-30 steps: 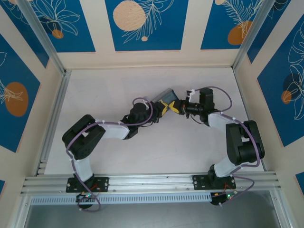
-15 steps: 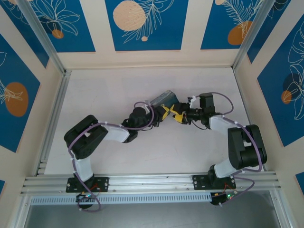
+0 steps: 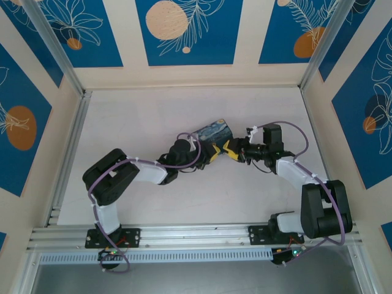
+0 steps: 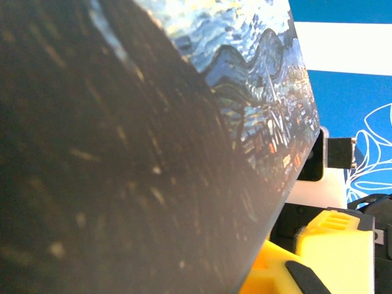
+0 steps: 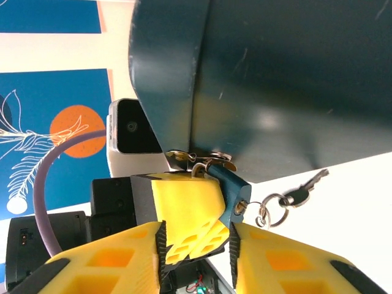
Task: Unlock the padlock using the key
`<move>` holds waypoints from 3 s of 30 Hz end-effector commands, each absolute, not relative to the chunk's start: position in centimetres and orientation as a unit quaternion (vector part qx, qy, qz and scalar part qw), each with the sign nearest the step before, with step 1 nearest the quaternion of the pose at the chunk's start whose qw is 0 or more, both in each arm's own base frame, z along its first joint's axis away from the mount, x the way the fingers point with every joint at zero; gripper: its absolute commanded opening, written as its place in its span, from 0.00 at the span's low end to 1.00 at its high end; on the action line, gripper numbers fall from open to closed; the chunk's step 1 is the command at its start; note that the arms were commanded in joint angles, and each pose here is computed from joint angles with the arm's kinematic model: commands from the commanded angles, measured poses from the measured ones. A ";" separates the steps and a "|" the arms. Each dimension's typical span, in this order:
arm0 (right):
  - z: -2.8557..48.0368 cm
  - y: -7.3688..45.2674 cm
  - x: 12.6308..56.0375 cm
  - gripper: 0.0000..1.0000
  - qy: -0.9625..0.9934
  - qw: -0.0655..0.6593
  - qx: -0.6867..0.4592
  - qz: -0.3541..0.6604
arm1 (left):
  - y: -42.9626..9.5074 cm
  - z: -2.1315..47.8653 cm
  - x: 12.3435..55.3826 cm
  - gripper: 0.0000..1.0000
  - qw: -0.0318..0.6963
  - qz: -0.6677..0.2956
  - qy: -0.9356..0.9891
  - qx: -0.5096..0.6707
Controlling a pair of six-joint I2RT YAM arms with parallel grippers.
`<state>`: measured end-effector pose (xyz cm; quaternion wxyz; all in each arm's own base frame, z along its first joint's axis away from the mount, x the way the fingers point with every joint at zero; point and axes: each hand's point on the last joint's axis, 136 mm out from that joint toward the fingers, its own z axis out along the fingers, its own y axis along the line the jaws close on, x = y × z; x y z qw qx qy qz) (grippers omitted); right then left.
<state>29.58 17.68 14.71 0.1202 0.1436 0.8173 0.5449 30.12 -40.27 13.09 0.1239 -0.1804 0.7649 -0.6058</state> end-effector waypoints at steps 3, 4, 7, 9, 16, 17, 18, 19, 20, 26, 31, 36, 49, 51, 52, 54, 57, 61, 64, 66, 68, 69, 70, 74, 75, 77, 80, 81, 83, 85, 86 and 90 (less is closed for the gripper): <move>13.5 17.3 28.8 0.31 0.818 0.107 0.157 0.543 | -40.5 13.9 29.9 0.00 0.123 -0.615 0.763 -0.159; 13.3 17.2 28.8 0.31 0.818 0.106 0.158 0.543 | -40.5 14.0 29.9 0.00 0.123 -0.616 0.762 -0.158; 12.7 17.1 28.9 0.31 0.818 0.102 0.165 0.541 | -40.6 14.1 29.8 0.00 0.122 -0.617 0.761 -0.157; 12.5 17.2 29.0 0.31 0.817 0.099 0.167 0.543 | -40.6 14.2 29.8 0.00 0.122 -0.618 0.761 -0.156; 12.0 17.3 29.2 0.28 0.811 0.091 0.173 0.551 | -40.6 14.4 29.8 0.00 0.124 -0.619 0.760 -0.155; 12.0 17.4 29.3 0.26 0.811 0.090 0.174 0.552 | -40.6 14.4 29.8 0.00 0.124 -0.619 0.760 -0.155; 12.0 17.4 29.3 0.24 0.810 0.089 0.174 0.553 | -40.6 14.4 29.8 0.00 0.124 -0.619 0.760 -0.155; 12.0 17.4 29.3 0.23 0.809 0.088 0.175 0.554 | -40.6 14.4 29.8 0.00 0.124 -0.620 0.759 -0.155; 12.0 17.4 29.4 0.21 0.809 0.088 0.175 0.554 | -40.6 14.4 29.8 0.00 0.123 -0.619 0.760 -0.154; 12.0 17.6 29.8 0.16 0.803 0.083 0.177 0.562 | -40.7 14.5 29.9 0.00 0.124 -0.621 0.759 -0.153; 12.3 18.3 30.1 0.13 0.796 0.075 0.174 0.575 | -40.9 14.6 29.9 0.00 0.123 -0.623 0.758 -0.152; 12.9 18.5 30.1 0.12 0.793 0.075 0.169 0.581 | -41.1 14.5 30.0 0.00 0.121 -0.623 0.758 -0.154; 13.4 15.3 27.7 0.65 0.880 0.182 0.091 0.430 | -40.0 12.7 30.4 0.00 0.105 -0.589 0.786 -0.158; 12.7 15.2 27.6 0.67 0.903 0.199 0.059 0.375 | -39.7 12.7 30.4 0.00 0.102 -0.577 0.796 -0.149; 12.6 15.3 27.4 0.67 0.910 0.204 0.042 0.358 | -39.5 12.8 30.5 0.00 0.101 -0.572 0.801 -0.146; 12.2 15.7 27.2 0.67 0.924 0.216 0.009 0.314 | -39.1 12.9 30.6 0.00 0.099 -0.562 0.810 -0.138; 11.6 15.9 27.1 0.67 0.935 0.227 -0.016 0.271 | -38.6 13.0 30.7 0.00 0.090 -0.550 0.820 -0.129; 10.8 16.2 26.9 0.65 0.943 0.240 -0.040 0.228 | -38.1 13.2 30.7 0.00 0.081 -0.539 0.831 -0.116; 10.1 16.7 26.7 0.62 0.945 0.250 -0.067 0.202 | -38.0 13.6 30.8 0.00 0.075 -0.538 0.833 -0.108; 9.8 17.0 26.7 0.59 0.944 0.259 -0.085 0.187 | -38.0 13.9 30.8 0.00 0.071 -0.538 0.834 -0.101; 9.7 17.4 26.9 0.58 0.940 0.270 -0.101 0.183 | -38.2 14.1 30.7 0.00 0.067 -0.539 0.834 -0.096; 9.7 17.6 26.9 0.56 0.938 0.274 -0.108 0.181 | -38.3 14.1 30.7 0.00 0.065 -0.539 0.835 -0.095; 9.7 17.8 27.0 0.56 0.937 0.279 -0.114 0.179 | -38.3 14.1 30.7 0.00 0.063 -0.539 0.835 -0.093; 9.8 18.3 27.5 0.54 0.933 0.285 -0.123 0.179 | -38.5 14.4 30.6 0.00 0.057 -0.541 0.834 -0.088; 9.8 18.6 27.6 0.53 0.933 0.285 -0.125 0.182 | -38.5 14.5 30.6 0.00 0.058 -0.542 0.834 -0.087; 9.7 19.0 27.8 0.53 0.933 0.282 -0.128 0.184 | -38.5 14.5 30.6 0.00 0.057 -0.542 0.834 -0.085; 9.5 19.5 28.0 0.53 0.933 0.279 -0.133 0.183 | -38.5 14.6 30.6 0.00 0.056 -0.544 0.833 -0.084; 9.5 19.7 28.1 0.52 0.933 0.278 -0.135 0.184 | -38.5 14.6 30.6 0.00 0.056 -0.543 0.833 -0.084; 9.5 20.0 28.3 0.52 0.932 0.279 -0.138 0.184 | -38.5 14.6 30.5 0.00 0.055 -0.544 0.833 -0.083; 9.7 20.2 28.5 0.52 0.932 0.281 -0.137 0.186 | -38.5 14.6 30.5 0.00 0.055 -0.544 0.833 -0.083; 9.7 20.2 28.6 0.52 0.932 0.280 -0.137 0.186 | -38.5 14.7 30.6 0.00 0.056 -0.545 0.833 -0.083; 10.2 20.5 29.0 0.49 0.930 0.284 -0.138 0.187 | -38.5 14.7 30.6 0.00 0.055 -0.546 0.832 -0.081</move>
